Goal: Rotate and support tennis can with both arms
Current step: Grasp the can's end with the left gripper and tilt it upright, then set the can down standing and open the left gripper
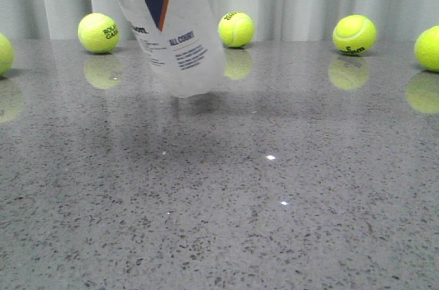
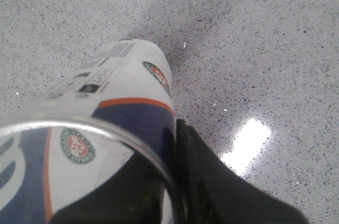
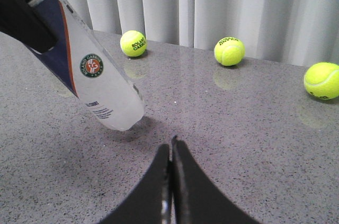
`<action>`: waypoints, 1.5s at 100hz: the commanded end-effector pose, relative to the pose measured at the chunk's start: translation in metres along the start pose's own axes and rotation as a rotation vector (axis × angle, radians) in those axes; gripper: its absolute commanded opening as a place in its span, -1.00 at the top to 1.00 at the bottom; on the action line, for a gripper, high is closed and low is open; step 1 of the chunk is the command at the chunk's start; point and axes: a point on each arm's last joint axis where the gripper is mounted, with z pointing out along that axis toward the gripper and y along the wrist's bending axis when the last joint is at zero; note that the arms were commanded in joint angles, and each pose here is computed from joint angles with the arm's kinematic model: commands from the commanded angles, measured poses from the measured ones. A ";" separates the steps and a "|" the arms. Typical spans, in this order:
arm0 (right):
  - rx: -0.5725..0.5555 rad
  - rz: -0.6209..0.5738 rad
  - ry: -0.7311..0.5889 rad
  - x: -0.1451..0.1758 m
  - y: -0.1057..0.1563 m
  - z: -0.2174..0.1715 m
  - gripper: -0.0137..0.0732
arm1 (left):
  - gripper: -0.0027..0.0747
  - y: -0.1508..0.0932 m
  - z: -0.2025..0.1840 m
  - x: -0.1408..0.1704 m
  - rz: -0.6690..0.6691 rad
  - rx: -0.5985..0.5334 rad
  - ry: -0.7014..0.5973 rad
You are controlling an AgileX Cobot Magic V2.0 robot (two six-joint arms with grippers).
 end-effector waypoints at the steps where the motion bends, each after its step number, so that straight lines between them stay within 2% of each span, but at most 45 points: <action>1: 0.008 -0.014 -0.099 -0.014 0.000 -0.002 0.83 | 0.53 -0.002 -0.015 -0.002 0.004 -0.003 -0.034; 4: 0.008 -0.014 -0.099 -0.014 0.000 -0.002 0.83 | 0.42 -0.002 -0.013 -0.002 0.005 -0.002 -0.029; 11: 0.008 -0.014 -0.099 -0.014 0.000 -0.002 0.83 | 0.01 -0.001 -0.007 -0.004 0.008 -0.009 -0.020; 17: 0.008 -0.014 -0.099 -0.014 0.000 -0.002 0.83 | -0.21 0.000 -0.002 -0.006 0.012 -0.020 -0.018; 20: 0.008 -0.014 -0.099 -0.014 0.000 -0.002 0.83 | -0.25 0.001 -0.001 -0.008 0.013 -0.024 -0.026; 47: 0.008 -0.014 -0.099 -0.014 0.000 -0.002 0.83 | -0.25 0.014 0.000 -0.042 -0.013 -0.060 -0.214; 65: 0.008 -0.014 -0.099 -0.014 0.000 -0.002 0.83 | -0.25 0.032 0.013 -0.057 -0.049 -0.080 -0.217; 86: 0.008 -0.014 -0.099 -0.014 0.000 -0.002 0.83 | -0.23 0.047 0.015 -0.057 -0.103 -0.101 -0.219; 93: 0.008 -0.014 -0.099 -0.014 0.000 -0.002 0.83 | -0.17 0.048 0.007 -0.059 -0.106 -0.113 -0.260; 100: 0.008 -0.014 -0.099 -0.014 0.000 -0.002 0.83 | 0.01 0.046 -0.008 -0.062 -0.098 -0.125 -0.339; 105: 0.008 -0.014 -0.099 -0.014 0.000 -0.002 0.83 | 0.24 0.041 -0.022 -0.063 -0.091 -0.129 -0.398; 116: 0.008 -0.014 -0.099 -0.014 0.000 -0.002 0.83 | 0.91 0.030 -0.047 -0.058 -0.138 -0.112 -0.540; 118: 0.008 -0.014 -0.099 -0.014 0.000 -0.002 0.83 | 0.99 0.029 -0.050 -0.057 -0.146 -0.110 -0.557; 132: 0.008 -0.014 -0.099 -0.014 0.000 -0.002 0.83 | 0.98 0.017 -0.069 -0.031 -0.160 -0.107 -0.699; 150: 0.008 -0.014 -0.099 -0.014 0.000 -0.002 0.83 | 0.98 0.005 -0.084 0.022 -0.155 -0.121 -0.811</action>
